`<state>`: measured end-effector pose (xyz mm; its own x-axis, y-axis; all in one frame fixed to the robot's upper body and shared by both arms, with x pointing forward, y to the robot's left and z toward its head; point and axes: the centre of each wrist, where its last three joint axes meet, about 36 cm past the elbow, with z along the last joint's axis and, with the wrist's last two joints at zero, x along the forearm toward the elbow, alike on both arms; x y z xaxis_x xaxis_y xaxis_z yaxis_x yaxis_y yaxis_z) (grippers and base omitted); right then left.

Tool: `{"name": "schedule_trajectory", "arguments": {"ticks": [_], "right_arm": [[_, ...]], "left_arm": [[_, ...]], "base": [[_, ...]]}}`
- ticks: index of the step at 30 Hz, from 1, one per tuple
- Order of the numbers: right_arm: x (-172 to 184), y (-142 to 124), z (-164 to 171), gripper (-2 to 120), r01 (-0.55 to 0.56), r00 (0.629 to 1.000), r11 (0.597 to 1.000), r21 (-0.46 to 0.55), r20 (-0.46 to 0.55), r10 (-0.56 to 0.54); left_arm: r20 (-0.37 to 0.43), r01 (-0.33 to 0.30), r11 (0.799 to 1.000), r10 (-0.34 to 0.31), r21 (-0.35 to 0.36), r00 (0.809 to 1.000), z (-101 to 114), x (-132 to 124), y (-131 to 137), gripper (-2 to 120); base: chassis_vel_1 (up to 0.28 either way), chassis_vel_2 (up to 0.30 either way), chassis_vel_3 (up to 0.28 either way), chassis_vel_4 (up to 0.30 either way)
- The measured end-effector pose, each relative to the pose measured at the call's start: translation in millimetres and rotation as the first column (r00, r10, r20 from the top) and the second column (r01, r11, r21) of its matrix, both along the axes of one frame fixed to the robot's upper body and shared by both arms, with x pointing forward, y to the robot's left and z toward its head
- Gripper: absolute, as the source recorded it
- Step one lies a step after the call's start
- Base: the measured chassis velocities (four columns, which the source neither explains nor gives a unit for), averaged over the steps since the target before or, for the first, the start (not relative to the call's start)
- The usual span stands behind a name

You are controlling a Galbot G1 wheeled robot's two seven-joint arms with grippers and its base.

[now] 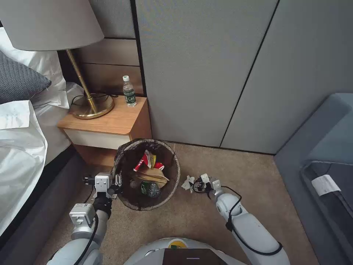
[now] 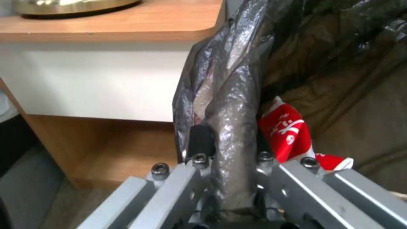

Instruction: Pick up the trash bin, then pick up the garbage from the floor and place it into the trash bin.

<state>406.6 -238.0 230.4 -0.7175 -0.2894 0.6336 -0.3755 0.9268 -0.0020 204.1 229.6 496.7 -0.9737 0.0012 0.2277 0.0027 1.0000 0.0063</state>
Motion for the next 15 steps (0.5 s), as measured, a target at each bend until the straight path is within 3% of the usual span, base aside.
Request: {"name": "schedule_trajectory", "arguments": {"ticks": [15], "right_arm": [[7.8, 21.9, -15.9, 100, -0.026, 1.000, 0.999, -0.043, -0.002, 0.026]], "left_arm": [[0.000, -0.006, 1.000, 0.006, 0.000, 1.000, -0.2, -0.5, 0.2, 3]], "base": [[0.000, 0.000, 0.000, 0.000]]}}
